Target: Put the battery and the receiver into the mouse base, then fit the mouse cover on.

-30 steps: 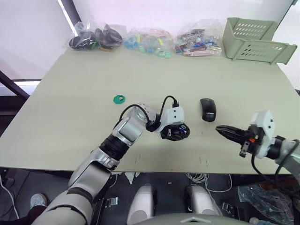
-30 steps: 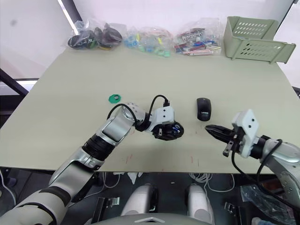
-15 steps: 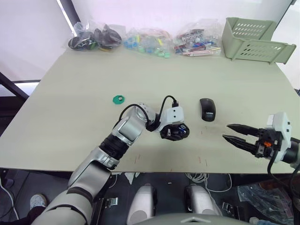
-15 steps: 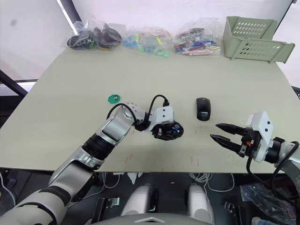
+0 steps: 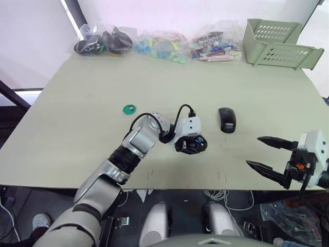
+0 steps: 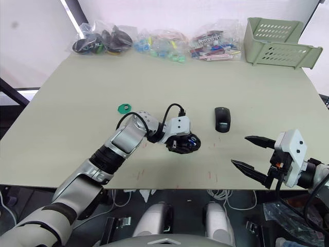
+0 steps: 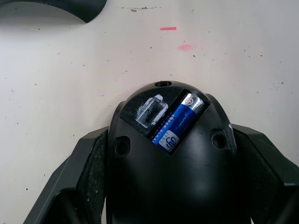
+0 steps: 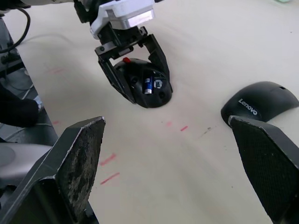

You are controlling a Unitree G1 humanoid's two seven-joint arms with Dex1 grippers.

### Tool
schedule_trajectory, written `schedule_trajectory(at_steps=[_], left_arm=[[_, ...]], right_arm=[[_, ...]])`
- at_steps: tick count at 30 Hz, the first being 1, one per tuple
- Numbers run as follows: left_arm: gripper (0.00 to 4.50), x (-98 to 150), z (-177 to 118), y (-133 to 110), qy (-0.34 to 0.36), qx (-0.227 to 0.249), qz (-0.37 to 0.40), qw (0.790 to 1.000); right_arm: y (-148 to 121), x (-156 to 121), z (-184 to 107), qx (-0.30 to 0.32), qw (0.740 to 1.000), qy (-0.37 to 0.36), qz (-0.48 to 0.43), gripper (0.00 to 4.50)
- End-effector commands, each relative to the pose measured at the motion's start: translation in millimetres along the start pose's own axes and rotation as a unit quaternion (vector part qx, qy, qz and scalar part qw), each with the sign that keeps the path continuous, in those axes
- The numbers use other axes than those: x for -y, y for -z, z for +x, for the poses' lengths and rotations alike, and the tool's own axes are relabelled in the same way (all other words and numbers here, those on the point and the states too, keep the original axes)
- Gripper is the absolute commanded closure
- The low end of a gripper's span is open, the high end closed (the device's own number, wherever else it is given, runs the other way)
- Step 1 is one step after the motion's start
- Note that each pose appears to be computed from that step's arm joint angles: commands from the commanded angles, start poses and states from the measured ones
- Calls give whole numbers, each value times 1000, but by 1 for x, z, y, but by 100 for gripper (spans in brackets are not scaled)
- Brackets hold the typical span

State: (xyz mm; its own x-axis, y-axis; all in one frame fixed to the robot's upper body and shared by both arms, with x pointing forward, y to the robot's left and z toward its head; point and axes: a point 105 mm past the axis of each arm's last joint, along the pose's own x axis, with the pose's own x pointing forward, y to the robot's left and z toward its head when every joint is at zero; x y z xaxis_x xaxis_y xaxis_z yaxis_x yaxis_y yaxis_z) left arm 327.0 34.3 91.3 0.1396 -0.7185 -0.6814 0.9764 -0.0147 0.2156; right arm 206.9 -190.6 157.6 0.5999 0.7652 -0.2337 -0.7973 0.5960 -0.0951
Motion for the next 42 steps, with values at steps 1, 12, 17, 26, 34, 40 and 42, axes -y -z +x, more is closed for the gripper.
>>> schedule_trajectory(at_steps=[1, 12, 17, 26, 34, 40, 42], left_arm=[[35, -1, -3, 5, -15, -4, 1, 1000], [11, -5, -62, -7, -75, 112, -69, 989], [11, -5, -100, 4, -133, 177, -88, 971], [11, -14, -168, 74, -299, 174, -239, 907], [33, -41, -201, 114, -478, 150, -302, 811], [243, -60, -195, 110, -532, 143, -322, 770], [270, -63, -191, 106, -559, 130, -326, 751]], right_arm=[[-13, 1, -3, 23, 999, 10, -26, 0], [-32, 6, 4, 85, 994, 39, -55, 0], [-37, 2, 9, 117, 991, 16, -58, 0], [-40, 3, 22, 138, 988, -43, -47, 0], [-40, 9, 29, 139, 986, -73, -51, 0], [-41, 13, 29, 132, 986, -82, -54, 0], [-41, 15, 27, 128, 987, -81, -56, 0]])
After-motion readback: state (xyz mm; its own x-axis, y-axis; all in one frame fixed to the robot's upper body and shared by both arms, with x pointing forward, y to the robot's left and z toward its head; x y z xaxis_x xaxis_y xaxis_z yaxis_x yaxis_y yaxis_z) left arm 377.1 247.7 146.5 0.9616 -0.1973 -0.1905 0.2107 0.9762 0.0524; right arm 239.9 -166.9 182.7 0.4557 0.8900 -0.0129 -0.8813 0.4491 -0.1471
